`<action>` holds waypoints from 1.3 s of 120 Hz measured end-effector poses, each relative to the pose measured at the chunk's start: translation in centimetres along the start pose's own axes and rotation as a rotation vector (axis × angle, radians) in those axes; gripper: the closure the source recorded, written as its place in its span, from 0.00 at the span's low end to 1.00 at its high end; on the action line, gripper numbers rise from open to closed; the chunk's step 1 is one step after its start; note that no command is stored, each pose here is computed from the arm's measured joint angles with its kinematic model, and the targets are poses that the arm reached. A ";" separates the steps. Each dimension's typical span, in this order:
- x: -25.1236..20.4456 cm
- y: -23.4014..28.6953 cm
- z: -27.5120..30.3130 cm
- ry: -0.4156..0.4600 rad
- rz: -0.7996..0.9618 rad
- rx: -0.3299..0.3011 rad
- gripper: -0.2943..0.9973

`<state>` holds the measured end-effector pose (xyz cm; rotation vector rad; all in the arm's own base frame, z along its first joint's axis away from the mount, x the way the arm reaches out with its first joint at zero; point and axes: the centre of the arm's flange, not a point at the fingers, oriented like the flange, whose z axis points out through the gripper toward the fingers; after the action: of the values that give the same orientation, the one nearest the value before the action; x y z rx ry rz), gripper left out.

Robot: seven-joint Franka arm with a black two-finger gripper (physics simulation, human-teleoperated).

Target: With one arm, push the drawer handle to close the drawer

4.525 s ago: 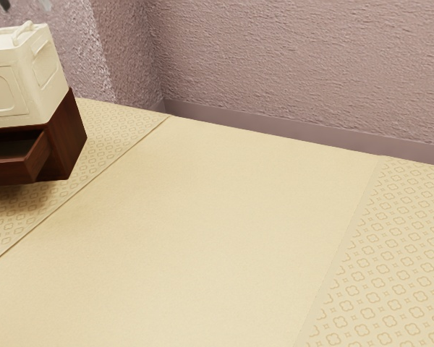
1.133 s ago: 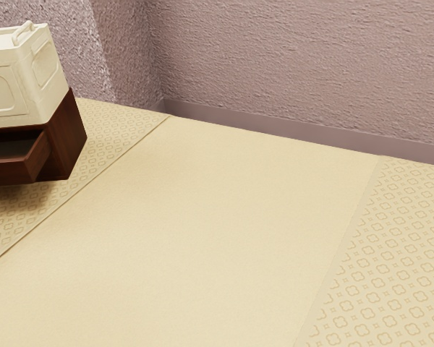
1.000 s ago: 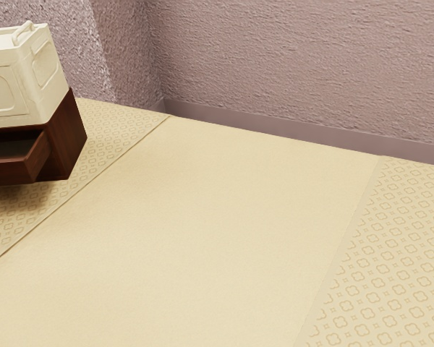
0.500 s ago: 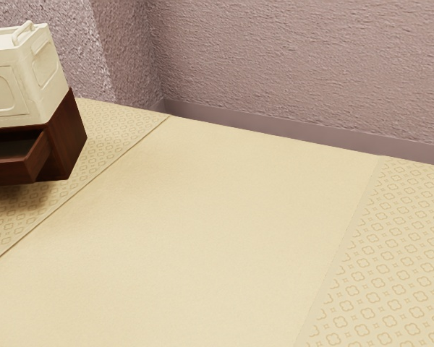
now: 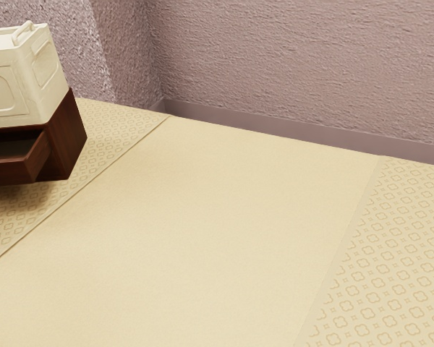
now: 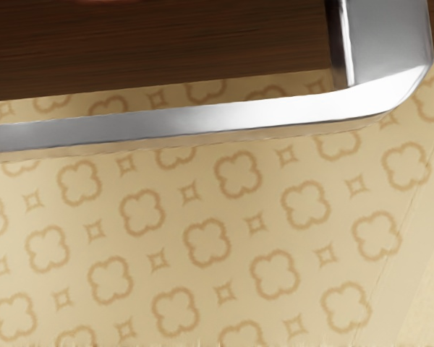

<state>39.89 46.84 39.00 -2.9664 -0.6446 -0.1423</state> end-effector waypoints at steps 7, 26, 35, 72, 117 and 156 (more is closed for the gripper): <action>-0.2 -0.4 -0.1 0.001 -0.004 0.000 0.28; -0.5 -0.4 -0.4 -0.005 -0.020 -0.008 0.28; -0.7 -0.7 -0.4 -0.009 -0.029 -0.010 0.28; -0.9 -1.2 -0.2 -0.017 -0.042 -0.010 0.60; 0.8 -1.0 -0.9 0.009 -0.025 0.001 0.81; 2.5 -0.4 -0.7 0.022 -0.009 -0.001 0.83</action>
<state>41.94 48.17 39.98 -2.9584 -0.6561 -0.1757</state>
